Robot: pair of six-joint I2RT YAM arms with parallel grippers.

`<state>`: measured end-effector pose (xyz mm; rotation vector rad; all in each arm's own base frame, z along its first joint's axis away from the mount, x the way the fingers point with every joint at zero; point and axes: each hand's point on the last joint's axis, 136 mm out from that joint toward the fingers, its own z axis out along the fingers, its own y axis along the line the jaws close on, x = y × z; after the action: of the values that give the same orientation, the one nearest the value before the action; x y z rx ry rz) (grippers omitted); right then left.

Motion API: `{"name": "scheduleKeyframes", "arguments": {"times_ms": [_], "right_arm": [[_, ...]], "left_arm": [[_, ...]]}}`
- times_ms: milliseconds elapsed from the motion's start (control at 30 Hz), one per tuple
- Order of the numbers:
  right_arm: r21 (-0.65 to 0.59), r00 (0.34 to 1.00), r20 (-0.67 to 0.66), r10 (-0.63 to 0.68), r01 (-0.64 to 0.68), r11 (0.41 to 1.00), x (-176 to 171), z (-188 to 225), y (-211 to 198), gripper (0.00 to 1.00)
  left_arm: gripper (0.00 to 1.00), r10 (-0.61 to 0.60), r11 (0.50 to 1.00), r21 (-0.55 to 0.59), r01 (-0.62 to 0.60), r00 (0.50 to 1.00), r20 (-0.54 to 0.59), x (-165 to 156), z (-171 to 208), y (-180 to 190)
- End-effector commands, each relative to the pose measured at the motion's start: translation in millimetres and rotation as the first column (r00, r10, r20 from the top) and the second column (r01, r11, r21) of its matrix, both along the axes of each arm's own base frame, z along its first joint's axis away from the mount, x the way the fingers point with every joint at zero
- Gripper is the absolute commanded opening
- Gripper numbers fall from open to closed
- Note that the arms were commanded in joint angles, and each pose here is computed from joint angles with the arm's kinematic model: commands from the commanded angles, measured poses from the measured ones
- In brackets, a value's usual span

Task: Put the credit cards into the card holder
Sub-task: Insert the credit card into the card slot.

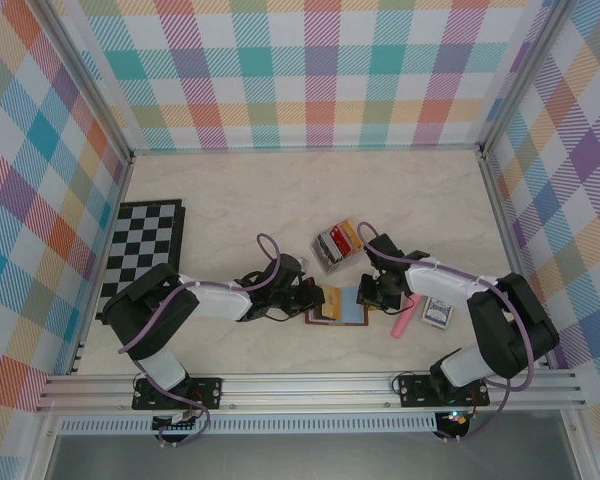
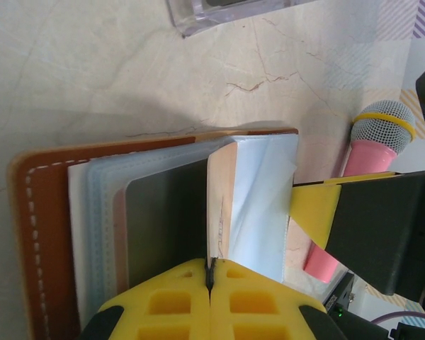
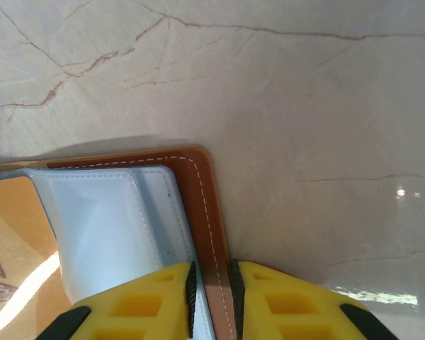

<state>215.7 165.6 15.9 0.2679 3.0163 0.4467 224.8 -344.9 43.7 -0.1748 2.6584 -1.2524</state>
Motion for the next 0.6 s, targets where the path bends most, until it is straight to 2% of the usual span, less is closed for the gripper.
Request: {"name": "scheduleKeyframes", "arguments": {"times_ms": [0, 567], "right_arm": [[-0.014, 0.999, -0.031, 0.011, -0.012, 1.000, -5.8, -13.3, -2.9, 0.22], [-0.006, 0.999, -0.043, 0.008, -0.009, 1.000, -5.3, -17.6, -0.2, 0.20]], "left_arm": [[0.00, -0.034, 0.999, 0.001, 0.034, 0.999, 0.017, -7.3, -5.5, -7.7], [0.04, -0.041, 0.999, -0.002, 0.041, 0.997, -0.060, -14.7, -11.9, -13.5]]}}
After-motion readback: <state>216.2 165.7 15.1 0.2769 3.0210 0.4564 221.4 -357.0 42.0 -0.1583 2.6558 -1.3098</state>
